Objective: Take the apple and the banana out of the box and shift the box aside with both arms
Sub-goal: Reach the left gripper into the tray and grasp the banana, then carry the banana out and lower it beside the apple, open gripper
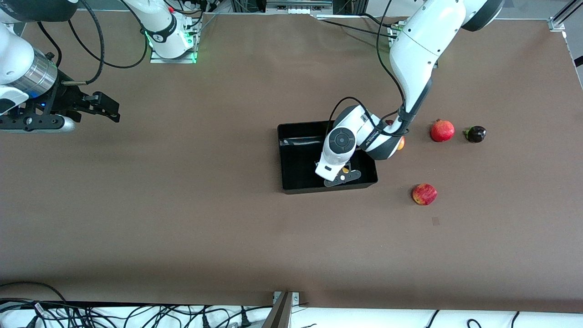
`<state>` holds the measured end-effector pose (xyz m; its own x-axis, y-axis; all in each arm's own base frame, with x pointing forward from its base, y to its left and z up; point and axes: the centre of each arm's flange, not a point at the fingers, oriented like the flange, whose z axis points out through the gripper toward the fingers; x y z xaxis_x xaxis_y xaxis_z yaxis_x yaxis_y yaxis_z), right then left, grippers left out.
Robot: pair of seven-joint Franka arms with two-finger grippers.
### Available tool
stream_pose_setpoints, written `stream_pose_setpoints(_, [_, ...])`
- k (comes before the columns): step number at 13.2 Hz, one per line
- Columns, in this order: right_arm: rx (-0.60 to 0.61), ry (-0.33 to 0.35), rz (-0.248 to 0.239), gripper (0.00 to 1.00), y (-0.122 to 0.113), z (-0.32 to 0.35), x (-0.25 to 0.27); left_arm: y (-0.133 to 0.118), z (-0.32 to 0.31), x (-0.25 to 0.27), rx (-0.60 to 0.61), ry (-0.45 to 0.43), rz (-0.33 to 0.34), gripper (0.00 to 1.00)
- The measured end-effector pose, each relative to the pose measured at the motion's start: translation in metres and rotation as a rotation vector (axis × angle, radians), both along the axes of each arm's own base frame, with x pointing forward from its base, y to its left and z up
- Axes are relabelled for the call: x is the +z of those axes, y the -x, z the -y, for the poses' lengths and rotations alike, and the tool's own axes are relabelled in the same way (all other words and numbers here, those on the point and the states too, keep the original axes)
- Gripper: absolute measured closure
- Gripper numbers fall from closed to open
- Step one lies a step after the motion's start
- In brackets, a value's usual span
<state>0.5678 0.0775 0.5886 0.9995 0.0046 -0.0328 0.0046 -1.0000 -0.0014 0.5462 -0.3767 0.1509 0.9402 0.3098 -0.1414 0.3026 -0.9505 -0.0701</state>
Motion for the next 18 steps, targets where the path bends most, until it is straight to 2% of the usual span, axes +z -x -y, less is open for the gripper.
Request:
stream_pose_setpoints(2, [0.000,0.000,0.000,0.00,0.000,0.000,0.000,-0.003,-0.001,0.018,-0.001,-0.023,-0.014,0.61])
stream_pose_setpoints(4, [0.000,0.000,0.000,0.00,0.000,0.000,0.000,-0.011,-0.002,0.058,0.013,-0.051,-0.047,0.63])
stream_pose_setpoints(8, [0.000,0.000,0.000,0.00,0.000,0.000,0.000,-0.035,-0.029,0.143,-0.015,-0.077,-0.156,0.63])
stream_pose_setpoints(11, [0.000,0.000,0.000,0.00,0.000,0.000,0.000,-0.053,-0.081,0.158,-0.128,-0.069,-0.240,0.63])
stream_pose_setpoints(13, [0.000,0.000,0.000,0.00,0.000,0.000,0.000,-0.077,-0.154,0.159,-0.215,-0.065,-0.278,0.63])
stream_pose_setpoints(15, [0.000,0.000,0.000,0.00,0.000,0.000,0.000,-0.105,-0.246,0.158,-0.280,-0.076,-0.272,0.63])
stream_pose_setpoints(18, [0.001,0.000,0.000,0.00,0.000,0.000,0.000,-0.137,-0.380,0.153,-0.357,-0.029,-0.158,0.63])
